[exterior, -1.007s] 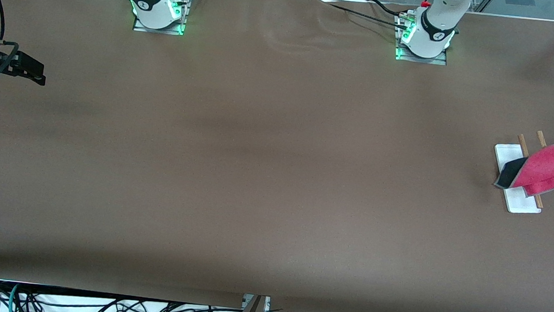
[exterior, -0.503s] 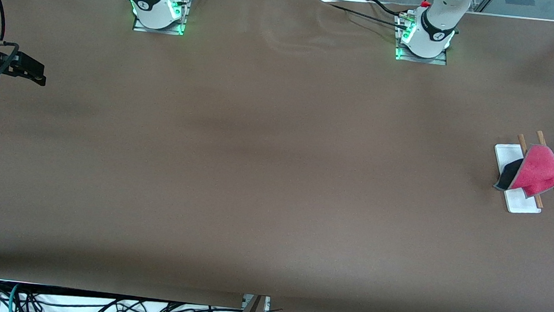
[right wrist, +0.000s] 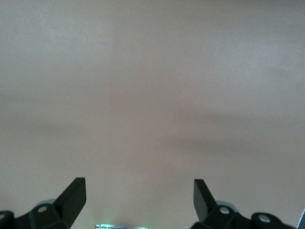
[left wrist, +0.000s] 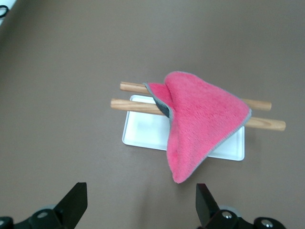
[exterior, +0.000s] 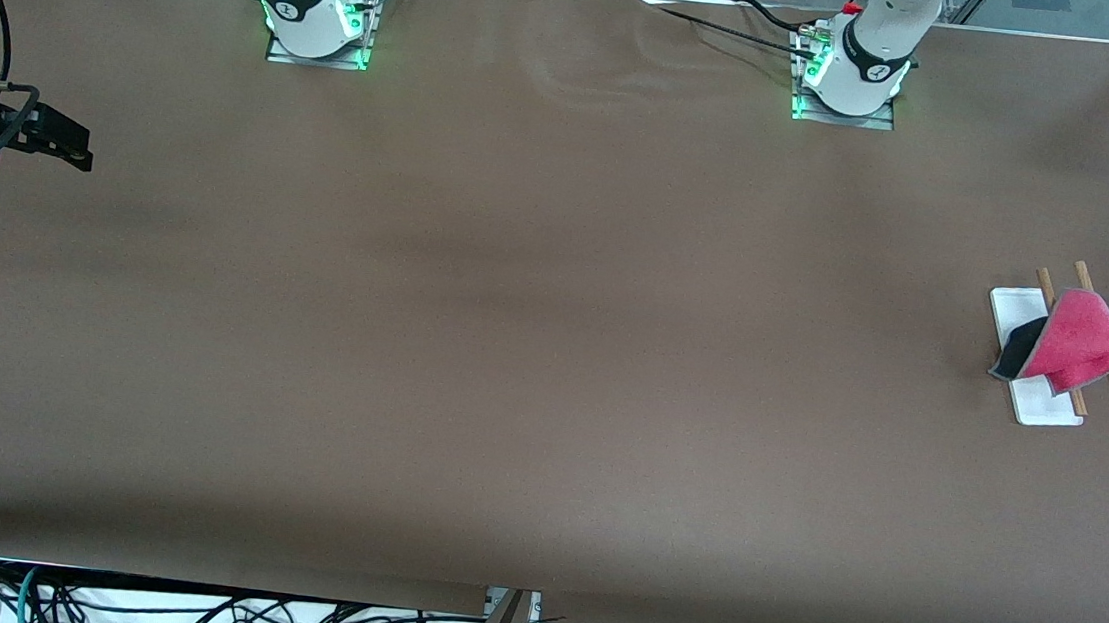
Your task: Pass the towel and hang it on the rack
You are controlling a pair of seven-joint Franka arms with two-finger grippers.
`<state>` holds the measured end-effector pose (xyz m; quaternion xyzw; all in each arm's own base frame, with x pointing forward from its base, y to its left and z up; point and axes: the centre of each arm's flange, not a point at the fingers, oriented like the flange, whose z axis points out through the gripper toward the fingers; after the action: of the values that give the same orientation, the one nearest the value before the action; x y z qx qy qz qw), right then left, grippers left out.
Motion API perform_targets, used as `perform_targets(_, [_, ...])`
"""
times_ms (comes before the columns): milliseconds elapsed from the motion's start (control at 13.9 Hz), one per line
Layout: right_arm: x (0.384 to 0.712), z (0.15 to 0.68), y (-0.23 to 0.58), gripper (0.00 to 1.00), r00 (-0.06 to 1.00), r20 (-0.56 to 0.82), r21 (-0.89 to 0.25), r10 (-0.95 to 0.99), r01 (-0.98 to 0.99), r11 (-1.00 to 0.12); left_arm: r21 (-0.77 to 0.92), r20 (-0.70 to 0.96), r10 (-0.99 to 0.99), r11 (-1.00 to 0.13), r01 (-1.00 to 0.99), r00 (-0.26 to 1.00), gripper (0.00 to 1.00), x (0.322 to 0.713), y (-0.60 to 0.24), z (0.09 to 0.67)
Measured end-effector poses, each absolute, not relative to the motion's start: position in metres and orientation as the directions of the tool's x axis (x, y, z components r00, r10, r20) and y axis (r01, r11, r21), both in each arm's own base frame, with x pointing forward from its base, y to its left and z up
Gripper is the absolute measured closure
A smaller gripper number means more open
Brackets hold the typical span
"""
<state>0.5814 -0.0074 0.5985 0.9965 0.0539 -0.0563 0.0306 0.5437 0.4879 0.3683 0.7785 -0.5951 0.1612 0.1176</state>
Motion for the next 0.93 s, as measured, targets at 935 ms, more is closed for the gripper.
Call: perform_targets(935, [0.581,0.599,-0.001,0.00,0.987,-0.115,0.054,0.115,0.122,-0.991,0.031,0.105,-0.781,-0.616,-0.787,0.615,0.00,0.614,0.213,0.536])
